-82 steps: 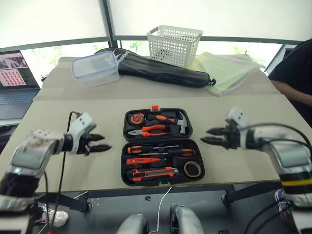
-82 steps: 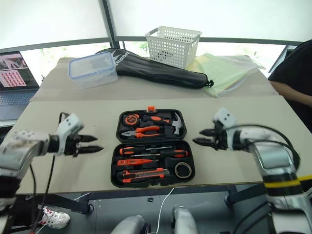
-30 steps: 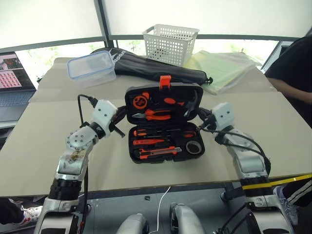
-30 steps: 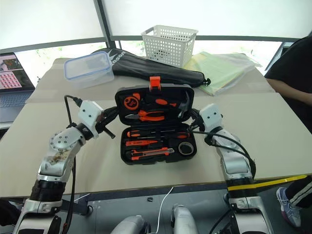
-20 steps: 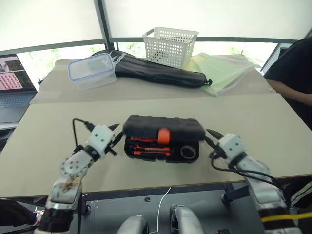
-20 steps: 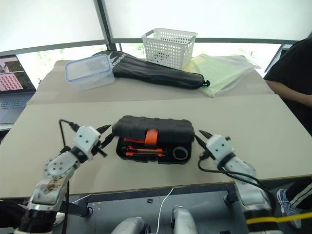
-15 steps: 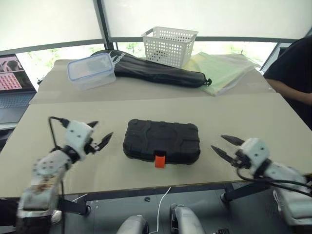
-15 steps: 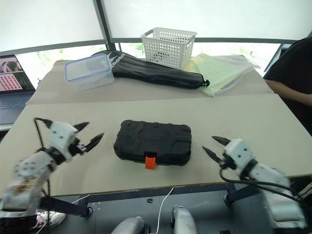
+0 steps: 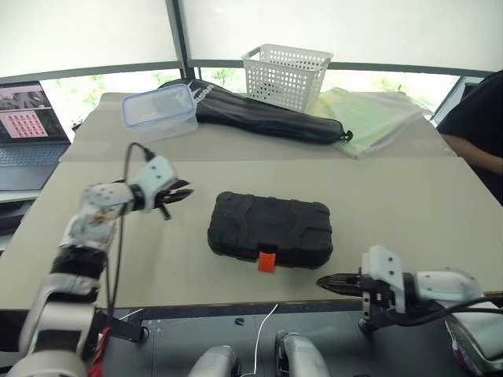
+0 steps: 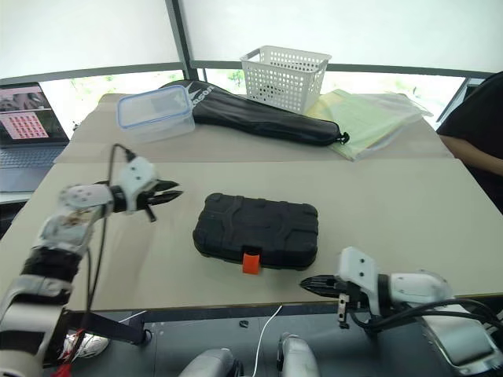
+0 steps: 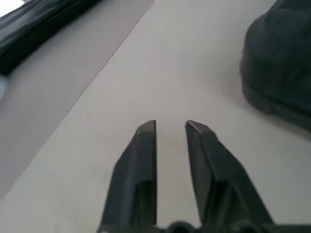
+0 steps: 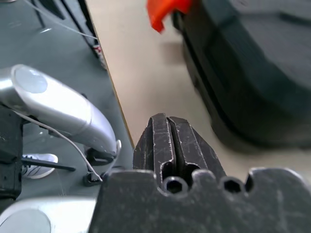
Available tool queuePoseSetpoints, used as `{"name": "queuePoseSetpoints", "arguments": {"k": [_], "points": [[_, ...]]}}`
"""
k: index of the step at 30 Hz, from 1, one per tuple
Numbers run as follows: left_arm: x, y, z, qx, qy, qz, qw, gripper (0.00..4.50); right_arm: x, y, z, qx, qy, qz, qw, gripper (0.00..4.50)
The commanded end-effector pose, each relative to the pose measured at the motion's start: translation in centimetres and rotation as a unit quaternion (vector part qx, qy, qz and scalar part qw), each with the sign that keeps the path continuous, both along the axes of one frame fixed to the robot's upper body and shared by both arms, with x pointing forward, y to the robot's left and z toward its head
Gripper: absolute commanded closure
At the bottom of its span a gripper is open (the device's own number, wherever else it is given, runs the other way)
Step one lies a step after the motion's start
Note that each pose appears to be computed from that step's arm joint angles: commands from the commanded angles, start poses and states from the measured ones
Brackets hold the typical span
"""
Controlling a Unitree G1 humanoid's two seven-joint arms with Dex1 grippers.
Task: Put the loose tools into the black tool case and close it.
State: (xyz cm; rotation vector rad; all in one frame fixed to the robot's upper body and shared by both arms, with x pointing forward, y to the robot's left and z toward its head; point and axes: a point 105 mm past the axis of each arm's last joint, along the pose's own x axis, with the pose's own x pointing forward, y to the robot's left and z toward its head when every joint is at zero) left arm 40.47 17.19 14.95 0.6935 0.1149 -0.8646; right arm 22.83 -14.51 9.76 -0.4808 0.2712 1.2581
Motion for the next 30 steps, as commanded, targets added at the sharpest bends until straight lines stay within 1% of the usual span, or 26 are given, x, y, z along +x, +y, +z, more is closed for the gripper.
{"name": "queuePoseSetpoints", "arguments": {"k": [1,3,6,10,11,13,15,17,20,23,25,26,28,30], "points": [[0.9,-2.5,-0.1,0.025,-0.022,-0.048,0.998,4.46,1.2,1.1,-0.1,-0.009,-0.021,0.017,1.0,4.5],[1.2,-3.7,-0.3,0.039,-0.027,-0.064,0.997,4.46,1.7,1.5,-0.3,-0.014,-0.02,0.025,0.999,4.5],[0.3,-5.8,-0.9,0.07,-0.04,-0.135,0.988,4.46,4.1,1.3,-0.6,-0.037,-0.051,-0.003,0.998,4.5],[-2.1,-5.7,-2.0,0.092,-0.005,-0.214,0.972,4.46,6.5,-0.6,-0.1,-0.056,-0.085,-0.062,0.993,4.5],[-2.8,-5.7,-2.0,0.089,0.002,-0.232,0.969,4.46,6.8,-1.2,0.0,-0.061,-0.087,-0.07,0.992,4.5],[-4.4,-6.4,-1.6,0.058,0.012,-0.262,0.963,4.46,8.0,-2.8,0.2,-0.074,-0.105,-0.099,0.987,4.5],[-5.5,-7.0,-1.2,0.043,0.01,-0.274,0.961,4.46,8.7,-3.6,0.3,-0.077,-0.114,-0.116,0.984,4.5],[-6.0,-7.0,-0.4,0.03,0.001,-0.268,0.963,4.46,8.2,-4.0,0.4,-0.083,-0.112,-0.105,0.985,4.5],[-5.7,-6.7,1.7,-0.013,0.003,-0.238,0.971,4.46,7.5,-4.5,0.9,-0.081,-0.107,-0.098,0.986,4.5],[-5.8,-7.9,4.5,-0.077,0.033,-0.235,0.968,4.46,6.0,-5.2,2.1,-0.055,-0.082,-0.094,0.991,4.5],[-6.5,-9.0,5.1,-0.09,0.051,-0.25,0.963,4.46,5.2,-5.4,2.6,-0.047,-0.069,-0.093,0.992,4.5],[-6.9,-9.9,4.8,-0.084,0.058,-0.264,0.959,4.46,4.8,-5.6,2.8,-0.048,-0.065,-0.089,0.993,4.5],[-7.5,-11.4,3.3,-0.05,0.064,-0.286,0.955,4.46,4.2,-5.5,3.2,-0.048,-0.063,-0.085,0.993,4.5],[-7.8,-12.2,0.4,0.01,0.075,-0.301,0.951,4.46,3.9,-5.2,3.5,-0.043,-0.063,-0.085,0.993,4.5]]}}
